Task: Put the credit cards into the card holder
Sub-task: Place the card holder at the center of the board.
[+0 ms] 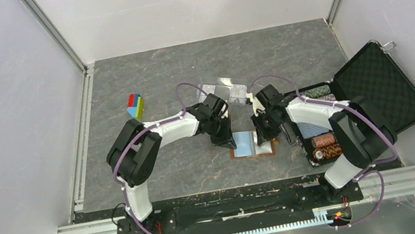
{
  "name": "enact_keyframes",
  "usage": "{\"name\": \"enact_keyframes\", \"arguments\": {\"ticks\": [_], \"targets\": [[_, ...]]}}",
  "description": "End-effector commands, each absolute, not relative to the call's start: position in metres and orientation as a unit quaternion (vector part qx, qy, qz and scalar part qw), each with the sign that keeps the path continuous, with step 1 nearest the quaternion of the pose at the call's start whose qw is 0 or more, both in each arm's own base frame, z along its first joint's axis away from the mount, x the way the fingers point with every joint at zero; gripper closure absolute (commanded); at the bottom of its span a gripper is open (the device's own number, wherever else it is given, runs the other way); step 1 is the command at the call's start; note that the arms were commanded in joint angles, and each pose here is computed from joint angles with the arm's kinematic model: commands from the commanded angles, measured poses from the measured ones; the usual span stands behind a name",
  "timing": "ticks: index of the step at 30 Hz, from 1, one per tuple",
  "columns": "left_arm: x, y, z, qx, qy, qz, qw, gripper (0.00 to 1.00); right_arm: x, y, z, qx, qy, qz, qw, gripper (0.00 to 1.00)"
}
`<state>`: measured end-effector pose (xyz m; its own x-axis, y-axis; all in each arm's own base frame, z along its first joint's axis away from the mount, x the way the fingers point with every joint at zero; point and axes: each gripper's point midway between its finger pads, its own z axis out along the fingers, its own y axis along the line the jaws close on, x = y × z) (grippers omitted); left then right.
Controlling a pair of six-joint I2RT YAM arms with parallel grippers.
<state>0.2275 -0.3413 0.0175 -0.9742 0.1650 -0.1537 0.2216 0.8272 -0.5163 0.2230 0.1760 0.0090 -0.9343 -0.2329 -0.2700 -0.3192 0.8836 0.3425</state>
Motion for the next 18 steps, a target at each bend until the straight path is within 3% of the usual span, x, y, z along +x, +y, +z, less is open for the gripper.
{"name": "enact_keyframes", "arguments": {"ticks": [1,12,18], "targets": [[0.225,-0.293,-0.007,0.055,0.982,-0.168,0.071,0.98,0.212,0.159,-0.031,-0.205,0.968,0.127,0.067,1.00],[0.232,-0.291,0.011,0.026,0.976,-0.188,0.106,0.98,0.208,0.189,-0.035,-0.286,0.944,0.155,0.050,1.00],[0.234,-0.298,0.039,0.028,0.963,-0.229,0.136,0.91,0.218,0.196,-0.024,-0.331,0.926,0.168,0.070,1.00]]}}
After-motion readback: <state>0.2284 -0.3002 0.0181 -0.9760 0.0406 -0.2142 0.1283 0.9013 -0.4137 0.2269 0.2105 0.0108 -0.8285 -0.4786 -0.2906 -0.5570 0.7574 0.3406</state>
